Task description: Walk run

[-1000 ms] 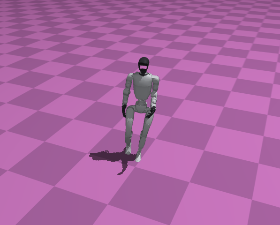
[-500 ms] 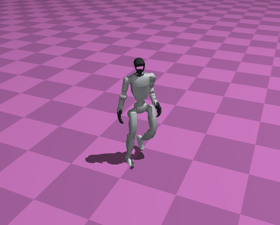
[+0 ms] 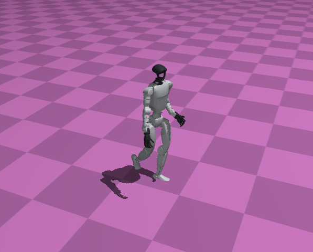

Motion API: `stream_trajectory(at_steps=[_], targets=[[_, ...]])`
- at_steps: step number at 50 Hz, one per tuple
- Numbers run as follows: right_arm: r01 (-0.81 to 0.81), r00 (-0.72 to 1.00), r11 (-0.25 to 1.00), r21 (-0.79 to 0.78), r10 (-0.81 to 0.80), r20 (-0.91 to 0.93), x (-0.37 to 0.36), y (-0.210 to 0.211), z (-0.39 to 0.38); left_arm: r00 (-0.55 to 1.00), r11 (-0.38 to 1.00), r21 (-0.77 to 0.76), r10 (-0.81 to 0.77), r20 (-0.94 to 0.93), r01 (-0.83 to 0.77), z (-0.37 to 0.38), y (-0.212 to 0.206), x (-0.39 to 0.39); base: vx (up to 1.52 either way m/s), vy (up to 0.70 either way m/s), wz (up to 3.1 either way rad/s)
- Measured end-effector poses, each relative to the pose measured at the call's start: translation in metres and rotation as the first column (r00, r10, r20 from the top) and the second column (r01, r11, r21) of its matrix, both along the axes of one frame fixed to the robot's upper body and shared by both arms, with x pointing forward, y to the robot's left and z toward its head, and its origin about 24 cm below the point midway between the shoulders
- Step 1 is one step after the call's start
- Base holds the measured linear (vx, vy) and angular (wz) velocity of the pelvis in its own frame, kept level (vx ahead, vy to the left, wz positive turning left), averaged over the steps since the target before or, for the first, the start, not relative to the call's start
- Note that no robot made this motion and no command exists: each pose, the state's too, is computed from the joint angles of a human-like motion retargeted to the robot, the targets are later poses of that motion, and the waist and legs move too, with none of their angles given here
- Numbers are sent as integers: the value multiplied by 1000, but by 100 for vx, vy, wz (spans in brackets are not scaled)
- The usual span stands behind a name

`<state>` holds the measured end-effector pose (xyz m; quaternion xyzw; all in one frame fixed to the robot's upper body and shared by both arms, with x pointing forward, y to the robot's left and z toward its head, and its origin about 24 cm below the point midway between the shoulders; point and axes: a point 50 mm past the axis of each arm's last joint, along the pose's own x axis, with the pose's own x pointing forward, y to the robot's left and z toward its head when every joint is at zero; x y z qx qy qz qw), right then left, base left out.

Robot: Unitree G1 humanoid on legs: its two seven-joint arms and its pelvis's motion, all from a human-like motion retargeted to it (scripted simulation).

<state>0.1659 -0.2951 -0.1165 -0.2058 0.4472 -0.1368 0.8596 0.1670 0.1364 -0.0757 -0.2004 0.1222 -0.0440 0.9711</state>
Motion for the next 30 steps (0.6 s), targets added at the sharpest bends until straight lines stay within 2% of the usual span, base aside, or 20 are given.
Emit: stream_trajectory(at_steps=[3, 7, 13, 16, 19, 22, 26, 30], targets=[[7, 955, 995, 101, 24, -296, -78, 15, -34, 996, 997, -14, -77, 43, 78, 7, -13, 16, 56, 27, 215], [127, 815, 961, 247, 41, -578, -191, 56, -53, 977, 983, -6, -182, 109, 183, 19, -33, 31, 51, 19, 319], [343, 673, 832, 437, 107, -732, -285, 139, -46, 938, 956, 25, -293, 184, 293, 32, -48, 45, 46, -4, 327], [335, 642, 771, 542, 234, -730, -302, 161, -39, 943, 960, 33, -279, 180, 278, 32, -48, 41, 45, -13, 212], [268, 589, 767, 583, 348, -729, -310, 156, -35, 963, 972, 18, -237, 132, 236, 22, -42, 26, 59, -20, 130], [185, 507, 829, 527, 379, -774, -312, 128, -34, 984, 985, -3, -171, 52, 171, 8, -30, 7, 57, -17, 85], [93, 444, 923, 372, 296, -846, -302, 86, -34, 992, 995, -18, -101, -71, 100, -12, -17, -21, 62, -30, 140], [62, 547, 974, 219, 151, -824, -264, 42, -37, 988, 999, -46, -33, -149, 26, -19, -25, -29, 56, -6, 209]])
